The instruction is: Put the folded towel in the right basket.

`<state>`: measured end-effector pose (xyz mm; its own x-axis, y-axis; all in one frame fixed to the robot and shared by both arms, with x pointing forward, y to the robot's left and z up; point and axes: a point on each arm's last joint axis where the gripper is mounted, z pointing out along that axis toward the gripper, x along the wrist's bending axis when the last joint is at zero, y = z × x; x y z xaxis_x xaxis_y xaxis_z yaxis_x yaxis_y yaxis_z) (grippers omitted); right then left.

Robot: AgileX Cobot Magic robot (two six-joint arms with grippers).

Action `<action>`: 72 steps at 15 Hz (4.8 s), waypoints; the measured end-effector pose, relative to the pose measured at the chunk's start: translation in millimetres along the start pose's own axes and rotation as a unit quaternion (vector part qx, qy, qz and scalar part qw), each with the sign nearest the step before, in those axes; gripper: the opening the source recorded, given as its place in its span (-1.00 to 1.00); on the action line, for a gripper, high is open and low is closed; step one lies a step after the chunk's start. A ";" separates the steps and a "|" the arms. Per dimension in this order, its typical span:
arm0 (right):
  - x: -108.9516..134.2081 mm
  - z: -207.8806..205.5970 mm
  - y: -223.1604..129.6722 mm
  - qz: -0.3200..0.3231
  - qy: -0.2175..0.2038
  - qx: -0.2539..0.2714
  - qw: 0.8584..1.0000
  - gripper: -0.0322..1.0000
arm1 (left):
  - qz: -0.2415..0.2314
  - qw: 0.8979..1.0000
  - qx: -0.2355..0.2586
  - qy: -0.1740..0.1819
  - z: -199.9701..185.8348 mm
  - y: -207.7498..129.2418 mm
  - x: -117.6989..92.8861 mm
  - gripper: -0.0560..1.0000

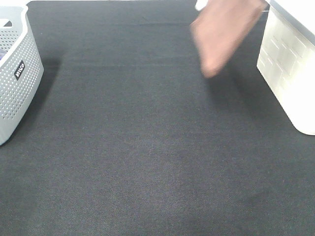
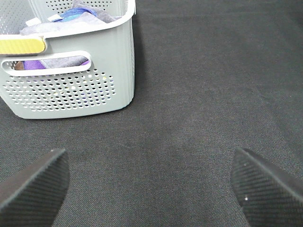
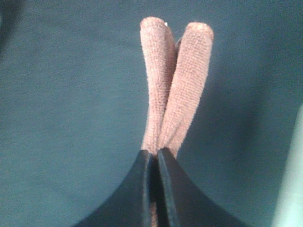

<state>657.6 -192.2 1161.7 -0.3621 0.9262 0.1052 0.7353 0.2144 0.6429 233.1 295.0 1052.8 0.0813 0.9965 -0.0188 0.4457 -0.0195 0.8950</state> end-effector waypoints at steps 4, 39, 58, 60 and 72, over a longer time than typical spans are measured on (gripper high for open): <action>-35.1 -33.5 8.9 0.029 -0.044 -0.024 0.998 -0.94 | 0.000 1.000 0.000 0.000 0.0 0.0 0.0 0.77; -129.6 -108.5 -18.3 0.172 -0.081 -0.077 0.979 0.52 | 0.000 1.000 0.000 0.000 0.0 0.0 0.0 0.77; 23.7 -169.2 -340.4 0.143 -0.143 -0.034 0.979 0.52 | 0.000 1.000 0.000 0.000 0.0 0.0 0.0 0.77; 35.6 -181.3 -360.2 0.120 -0.164 -0.103 0.974 0.52 | 0.000 1.000 0.000 0.000 0.0 0.0 0.0 0.77; 39.4 -183.7 -391.8 0.086 -0.172 -0.150 0.970 0.52 | 0.000 1.000 0.000 0.000 0.0 0.0 0.0 0.77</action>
<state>250.0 -296.7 1053.4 0.0012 1.0000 0.0039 0.5492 -0.0039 0.8357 233.1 295.0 1052.8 0.0813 0.9965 -0.0188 0.4457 -0.0195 0.8950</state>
